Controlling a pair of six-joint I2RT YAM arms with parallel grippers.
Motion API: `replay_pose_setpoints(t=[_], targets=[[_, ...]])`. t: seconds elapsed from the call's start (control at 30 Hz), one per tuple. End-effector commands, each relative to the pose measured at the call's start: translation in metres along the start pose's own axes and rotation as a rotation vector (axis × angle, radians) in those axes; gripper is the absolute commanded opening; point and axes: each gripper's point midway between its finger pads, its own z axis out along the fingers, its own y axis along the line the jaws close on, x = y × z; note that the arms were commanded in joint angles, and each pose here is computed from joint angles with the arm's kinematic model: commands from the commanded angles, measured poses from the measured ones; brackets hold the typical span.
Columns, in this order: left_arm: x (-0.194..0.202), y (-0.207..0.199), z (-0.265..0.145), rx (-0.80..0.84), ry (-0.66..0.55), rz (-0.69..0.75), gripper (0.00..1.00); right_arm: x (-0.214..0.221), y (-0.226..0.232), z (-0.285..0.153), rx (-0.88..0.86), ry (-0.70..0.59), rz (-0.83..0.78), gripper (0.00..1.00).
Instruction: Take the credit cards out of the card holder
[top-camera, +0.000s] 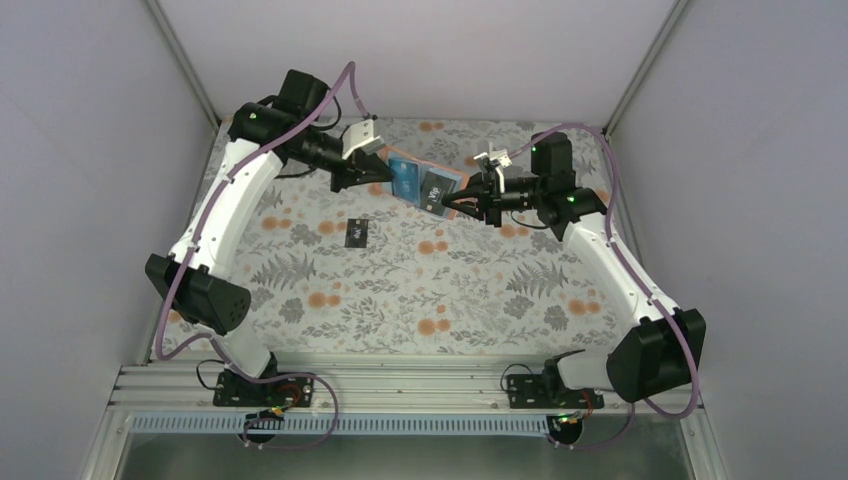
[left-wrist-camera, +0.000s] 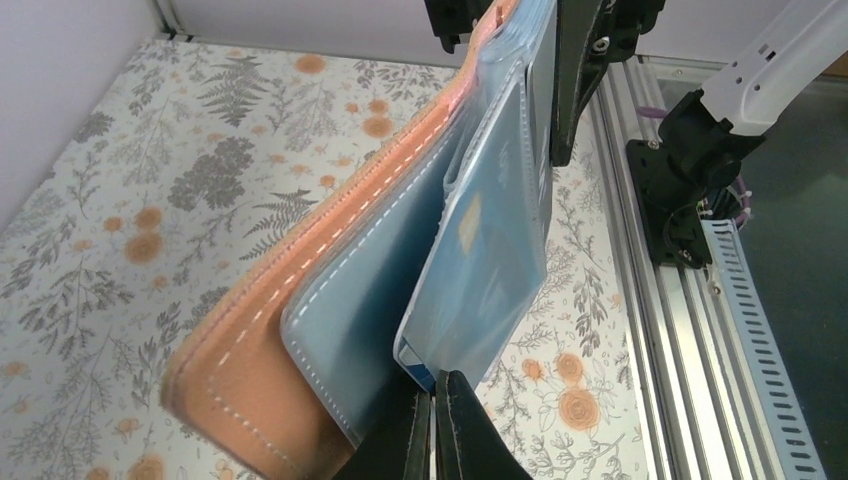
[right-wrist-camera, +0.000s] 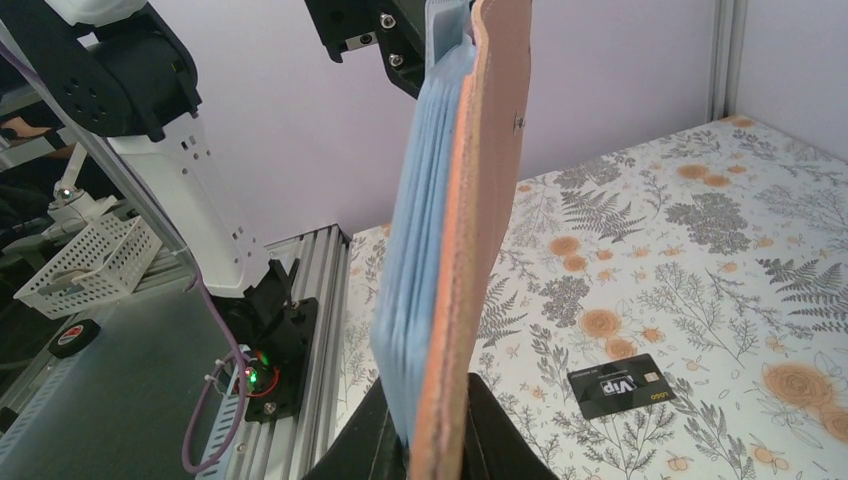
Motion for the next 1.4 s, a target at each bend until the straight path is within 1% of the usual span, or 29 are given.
replay_pose_setpoints(t=[0.0,0.07,0.17,0.3,0.37,0.4,0.47,0.5,0.6,0.67,0.7,0.77,1.0,1.07,1.17,1.37], targets=[[0.002,0.009,-0.001,-0.018,0.012,0.016,0.02,-0.008,0.019,-0.004,-0.071,-0.023,-0.039,0.04],[-0.002,-0.001,0.003,0.018,-0.007,0.019,0.04,-0.009,0.018,-0.004,-0.073,-0.023,-0.040,0.04],[-0.008,-0.010,0.007,0.041,-0.033,0.022,0.15,-0.009,0.019,-0.003,-0.077,-0.023,-0.038,0.04],[-0.007,-0.016,0.009,0.075,-0.060,0.019,0.33,-0.008,0.019,-0.003,-0.082,-0.022,-0.040,0.04],[-0.003,-0.016,0.012,0.073,-0.062,0.020,0.34,-0.009,0.020,-0.003,-0.087,-0.023,-0.040,0.04],[-0.001,-0.016,0.013,0.070,-0.068,0.022,0.37,-0.009,0.022,-0.003,-0.095,-0.025,-0.043,0.04],[0.000,-0.017,0.016,0.076,-0.090,0.017,0.48,-0.009,0.023,-0.004,-0.103,-0.026,-0.047,0.04],[-0.001,-0.018,0.016,0.082,-0.104,0.016,0.49,-0.009,0.023,-0.004,-0.103,-0.026,-0.048,0.04],[-0.011,-0.028,0.014,0.114,-0.141,0.027,0.50,-0.009,0.022,-0.004,-0.100,-0.025,-0.046,0.04],[-0.019,-0.037,0.013,0.130,-0.157,0.045,0.48,-0.009,0.022,-0.004,-0.096,-0.024,-0.046,0.04],[-0.022,-0.042,0.014,0.134,-0.159,0.053,0.45,-0.009,0.021,-0.004,-0.094,-0.024,-0.045,0.04],[-0.027,-0.051,0.013,0.143,-0.161,0.074,0.43,-0.010,0.021,-0.004,-0.093,-0.025,-0.045,0.04],[-0.033,-0.066,0.000,0.118,-0.149,0.135,0.42,-0.009,0.019,-0.003,-0.090,-0.022,-0.036,0.04],[-0.032,-0.070,0.002,0.136,-0.145,0.129,0.42,-0.009,0.019,-0.003,-0.090,-0.023,-0.039,0.04],[-0.028,-0.061,0.011,0.120,-0.126,0.073,0.43,-0.009,0.020,-0.003,-0.091,-0.023,-0.040,0.04],[-0.026,-0.058,0.025,0.125,-0.111,0.053,0.45,-0.010,0.022,-0.004,-0.091,-0.024,-0.043,0.04]])
